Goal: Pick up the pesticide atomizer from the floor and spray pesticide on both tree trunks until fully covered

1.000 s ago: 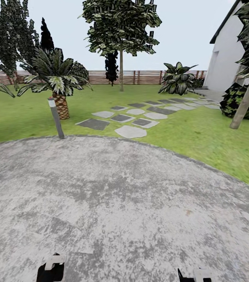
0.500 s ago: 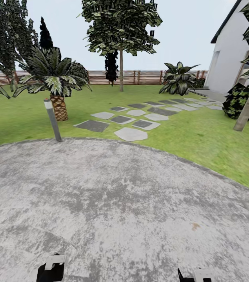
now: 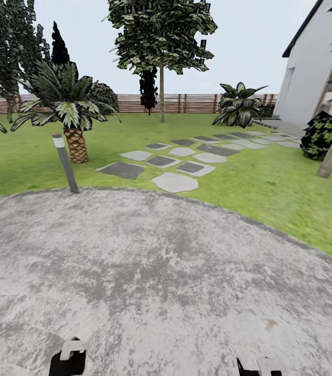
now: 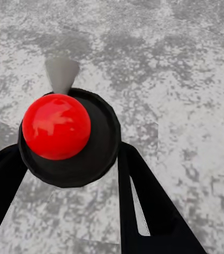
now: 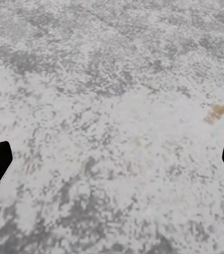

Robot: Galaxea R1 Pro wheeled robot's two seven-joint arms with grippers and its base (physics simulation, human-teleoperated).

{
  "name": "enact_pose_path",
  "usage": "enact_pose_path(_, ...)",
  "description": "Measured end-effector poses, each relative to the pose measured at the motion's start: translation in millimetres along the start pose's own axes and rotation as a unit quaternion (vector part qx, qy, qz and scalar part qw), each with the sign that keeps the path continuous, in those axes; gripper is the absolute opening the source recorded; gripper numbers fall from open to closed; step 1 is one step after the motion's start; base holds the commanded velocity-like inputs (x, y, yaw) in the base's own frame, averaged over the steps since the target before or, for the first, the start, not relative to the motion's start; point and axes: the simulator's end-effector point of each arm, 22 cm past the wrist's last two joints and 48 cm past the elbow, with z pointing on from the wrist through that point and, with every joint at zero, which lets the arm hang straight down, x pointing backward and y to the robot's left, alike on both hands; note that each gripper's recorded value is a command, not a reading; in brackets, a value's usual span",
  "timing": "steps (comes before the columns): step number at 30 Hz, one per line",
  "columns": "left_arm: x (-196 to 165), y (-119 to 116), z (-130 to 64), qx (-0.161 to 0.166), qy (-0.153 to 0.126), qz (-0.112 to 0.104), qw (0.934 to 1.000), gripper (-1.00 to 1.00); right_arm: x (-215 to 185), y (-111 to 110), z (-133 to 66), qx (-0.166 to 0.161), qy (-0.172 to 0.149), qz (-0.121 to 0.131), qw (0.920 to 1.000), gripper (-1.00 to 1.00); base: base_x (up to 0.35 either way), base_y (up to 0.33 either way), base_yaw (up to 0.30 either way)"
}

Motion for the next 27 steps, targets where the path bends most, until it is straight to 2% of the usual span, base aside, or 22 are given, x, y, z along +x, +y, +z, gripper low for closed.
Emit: enact_pose_path(27,0.0,0.0,0.0,0.0,0.0,0.0,1.0,-1.0,-0.1,-0.1,0.1,0.0,0.0,0.0,1.0,1.0,0.338,0.0,0.0)
